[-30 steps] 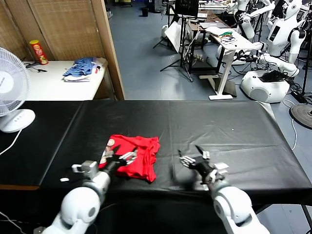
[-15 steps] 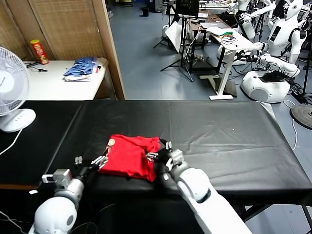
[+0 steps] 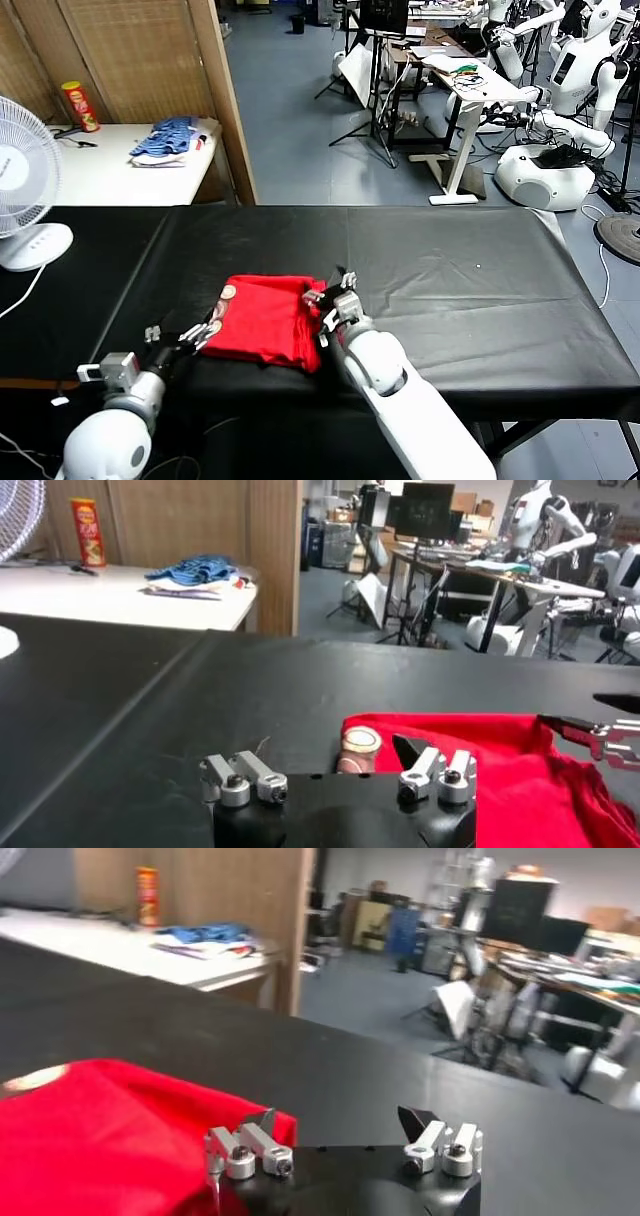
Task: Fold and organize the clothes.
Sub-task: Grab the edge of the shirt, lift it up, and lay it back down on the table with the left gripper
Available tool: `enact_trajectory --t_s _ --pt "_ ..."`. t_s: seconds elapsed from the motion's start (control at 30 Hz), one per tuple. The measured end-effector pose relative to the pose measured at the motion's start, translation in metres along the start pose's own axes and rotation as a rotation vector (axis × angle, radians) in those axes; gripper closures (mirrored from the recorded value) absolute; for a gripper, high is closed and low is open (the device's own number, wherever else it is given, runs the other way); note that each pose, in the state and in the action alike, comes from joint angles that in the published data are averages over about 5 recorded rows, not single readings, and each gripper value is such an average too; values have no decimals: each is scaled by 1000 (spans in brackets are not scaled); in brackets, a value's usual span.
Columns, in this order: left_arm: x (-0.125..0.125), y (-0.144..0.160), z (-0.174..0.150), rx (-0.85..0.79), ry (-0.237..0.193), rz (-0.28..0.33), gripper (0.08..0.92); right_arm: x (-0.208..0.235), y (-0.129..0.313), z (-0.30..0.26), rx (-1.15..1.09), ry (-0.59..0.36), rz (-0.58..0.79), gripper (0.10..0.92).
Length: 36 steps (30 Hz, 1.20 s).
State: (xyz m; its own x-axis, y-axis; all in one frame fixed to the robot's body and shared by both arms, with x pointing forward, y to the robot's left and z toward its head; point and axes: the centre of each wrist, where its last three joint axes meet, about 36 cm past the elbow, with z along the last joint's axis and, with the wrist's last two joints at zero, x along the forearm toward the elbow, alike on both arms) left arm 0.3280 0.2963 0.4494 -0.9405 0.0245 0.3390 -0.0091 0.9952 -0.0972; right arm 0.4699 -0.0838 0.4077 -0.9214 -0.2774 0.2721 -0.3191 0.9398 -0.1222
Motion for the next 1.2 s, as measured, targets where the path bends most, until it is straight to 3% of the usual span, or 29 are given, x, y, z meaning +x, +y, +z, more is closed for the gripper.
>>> enact_trajectory --t_s 0.47,0.8,0.9,1.2 --pt "-55 23 12 223 54 122 201 87 -47 9 -173 -41 -43 224" --pt "-80 37 22 397 112 150 219 127 -54 9 -193 -49 -12 224" --pt "-83 38 26 431 128 154 327 129 -55 9 -191 -49 -9 224" --pt "-86 36 31 489 156 178 810 131 -58 8 -185 -51 8 224"
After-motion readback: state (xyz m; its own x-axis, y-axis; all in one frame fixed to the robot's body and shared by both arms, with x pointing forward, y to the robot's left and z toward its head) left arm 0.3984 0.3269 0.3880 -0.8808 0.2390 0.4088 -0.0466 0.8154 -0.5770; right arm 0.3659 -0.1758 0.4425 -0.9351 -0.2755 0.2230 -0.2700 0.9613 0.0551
